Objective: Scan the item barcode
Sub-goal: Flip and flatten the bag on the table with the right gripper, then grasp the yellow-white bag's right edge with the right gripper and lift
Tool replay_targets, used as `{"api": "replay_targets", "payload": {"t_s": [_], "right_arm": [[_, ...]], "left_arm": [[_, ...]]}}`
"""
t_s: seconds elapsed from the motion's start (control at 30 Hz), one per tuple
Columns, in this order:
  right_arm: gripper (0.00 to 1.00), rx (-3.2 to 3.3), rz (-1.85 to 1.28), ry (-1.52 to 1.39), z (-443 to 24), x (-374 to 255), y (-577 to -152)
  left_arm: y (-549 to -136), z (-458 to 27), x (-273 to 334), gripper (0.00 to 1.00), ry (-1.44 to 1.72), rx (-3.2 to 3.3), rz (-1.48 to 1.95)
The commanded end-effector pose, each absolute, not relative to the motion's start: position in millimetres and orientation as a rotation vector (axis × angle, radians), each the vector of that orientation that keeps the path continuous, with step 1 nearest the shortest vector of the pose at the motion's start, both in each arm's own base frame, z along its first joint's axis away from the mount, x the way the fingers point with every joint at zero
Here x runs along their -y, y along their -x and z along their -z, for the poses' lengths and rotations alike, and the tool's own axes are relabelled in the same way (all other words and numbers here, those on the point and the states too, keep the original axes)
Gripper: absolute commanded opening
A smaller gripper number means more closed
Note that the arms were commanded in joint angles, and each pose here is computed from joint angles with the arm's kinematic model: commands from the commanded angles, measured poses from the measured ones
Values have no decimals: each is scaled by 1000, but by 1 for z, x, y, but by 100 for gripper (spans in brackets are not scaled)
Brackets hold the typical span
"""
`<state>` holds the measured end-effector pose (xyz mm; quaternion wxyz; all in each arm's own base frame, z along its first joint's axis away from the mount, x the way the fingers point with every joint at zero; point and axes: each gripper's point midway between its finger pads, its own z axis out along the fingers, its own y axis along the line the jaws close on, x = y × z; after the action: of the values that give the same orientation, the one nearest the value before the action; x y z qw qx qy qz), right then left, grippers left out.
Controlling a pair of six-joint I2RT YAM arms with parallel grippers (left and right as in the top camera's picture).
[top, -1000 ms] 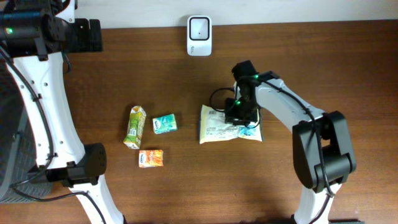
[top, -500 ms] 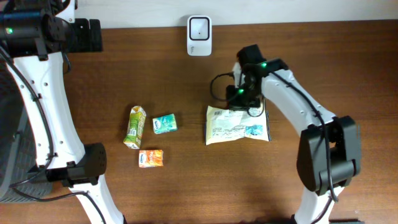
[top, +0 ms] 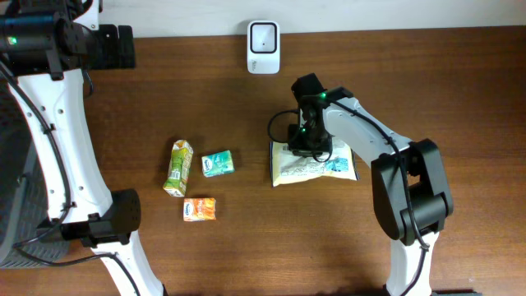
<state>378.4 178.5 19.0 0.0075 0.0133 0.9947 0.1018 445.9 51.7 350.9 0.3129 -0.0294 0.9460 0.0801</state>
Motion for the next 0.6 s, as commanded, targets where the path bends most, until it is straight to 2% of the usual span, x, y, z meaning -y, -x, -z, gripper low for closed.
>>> {"api": "replay_targets", "payload": {"t_s": [0.0, 0.03, 0.1, 0.2, 0.27, 0.37, 0.47, 0.5, 0.57], "right_arm": [[39, -3139, -259, -7, -4, -171, -375], [45, -3140, -301, 32, -6, -175, -374], [50, -3135, -414, 76, -21, -182, -377], [52, -3091, -479, 109, -59, -177, -386], [58, -3036, -471, 92, -101, -152, -396], [64, -2999, -456, -48, -134, -101, -397], [74, -3047, -528, -140, -137, -60, -383], [87, -3067, -586, -142, -132, -52, -375], [95, -3087, -691, -157, -120, -43, -363]], "left_arm": [[-443, -358, -53, 99, 94, -2476, -212], [-443, -358, -53, 99, 93, -2476, -212], [-443, -358, -53, 99, 93, -2476, -213], [-443, -358, -53, 99, 93, -2476, -213], [-443, -358, -53, 99, 93, -2476, -213], [-443, -358, -53, 99, 93, -2476, -212], [-443, -358, -53, 99, 93, -2476, -212], [-443, -358, -53, 99, 93, -2476, -213], [-443, -358, -53, 99, 94, -2476, -212]]}}
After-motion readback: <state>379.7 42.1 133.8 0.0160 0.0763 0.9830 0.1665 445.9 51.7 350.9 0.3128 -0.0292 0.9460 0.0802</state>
